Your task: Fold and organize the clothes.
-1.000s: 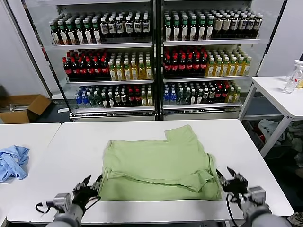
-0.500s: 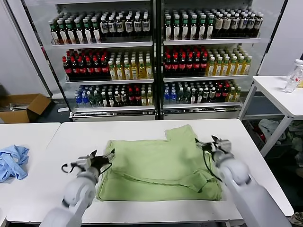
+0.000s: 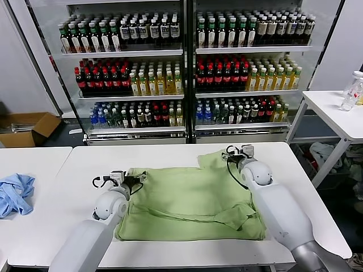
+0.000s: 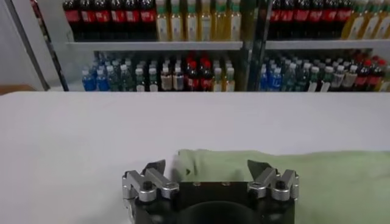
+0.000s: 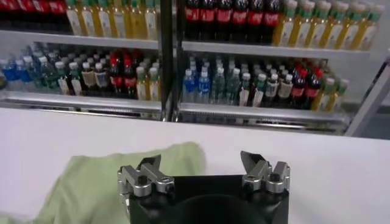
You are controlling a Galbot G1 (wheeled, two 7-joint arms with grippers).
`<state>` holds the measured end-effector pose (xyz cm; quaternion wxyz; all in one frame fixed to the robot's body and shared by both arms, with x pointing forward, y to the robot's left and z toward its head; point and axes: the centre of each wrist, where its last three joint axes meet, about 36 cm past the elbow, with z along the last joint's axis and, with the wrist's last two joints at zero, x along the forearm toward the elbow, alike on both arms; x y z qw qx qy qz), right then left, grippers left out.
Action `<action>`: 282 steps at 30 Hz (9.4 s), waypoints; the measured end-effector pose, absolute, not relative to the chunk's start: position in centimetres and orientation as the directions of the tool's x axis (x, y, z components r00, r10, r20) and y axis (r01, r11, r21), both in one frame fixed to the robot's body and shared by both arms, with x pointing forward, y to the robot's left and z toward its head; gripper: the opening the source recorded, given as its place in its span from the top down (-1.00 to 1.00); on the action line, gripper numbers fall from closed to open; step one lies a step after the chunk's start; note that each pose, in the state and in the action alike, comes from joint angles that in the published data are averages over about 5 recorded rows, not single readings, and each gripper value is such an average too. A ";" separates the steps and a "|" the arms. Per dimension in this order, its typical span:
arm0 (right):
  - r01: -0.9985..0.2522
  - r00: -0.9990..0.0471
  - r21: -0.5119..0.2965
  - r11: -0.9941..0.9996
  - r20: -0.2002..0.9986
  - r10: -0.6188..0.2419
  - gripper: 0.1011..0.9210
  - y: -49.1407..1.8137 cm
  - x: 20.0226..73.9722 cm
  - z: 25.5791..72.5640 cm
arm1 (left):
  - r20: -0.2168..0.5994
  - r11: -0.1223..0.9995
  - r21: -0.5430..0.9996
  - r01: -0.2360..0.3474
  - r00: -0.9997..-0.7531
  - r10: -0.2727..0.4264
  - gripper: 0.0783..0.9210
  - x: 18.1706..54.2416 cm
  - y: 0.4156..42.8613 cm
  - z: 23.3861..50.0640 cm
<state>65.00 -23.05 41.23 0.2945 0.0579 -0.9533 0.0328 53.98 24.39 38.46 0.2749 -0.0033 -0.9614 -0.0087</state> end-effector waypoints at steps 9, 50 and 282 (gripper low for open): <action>-0.136 -0.796 0.013 0.991 0.594 -0.118 0.09 -22.3 65.6 40.3 | 0.537 1.000 0.014 0.019 -0.844 0.008 0.06 54.3 25.2 38.2; -0.114 -0.903 0.069 0.991 0.409 -0.133 0.99 -30.3 40.6 46.2 | 0.445 0.980 -0.102 0.172 -0.873 0.200 0.98 41.8 27.7 43.4; -0.269 -0.840 0.144 0.952 0.449 -0.305 -0.71 -17.1 42.2 41.8 | 0.209 0.960 -0.278 -0.003 -0.976 0.058 -0.76 36.8 19.5 44.8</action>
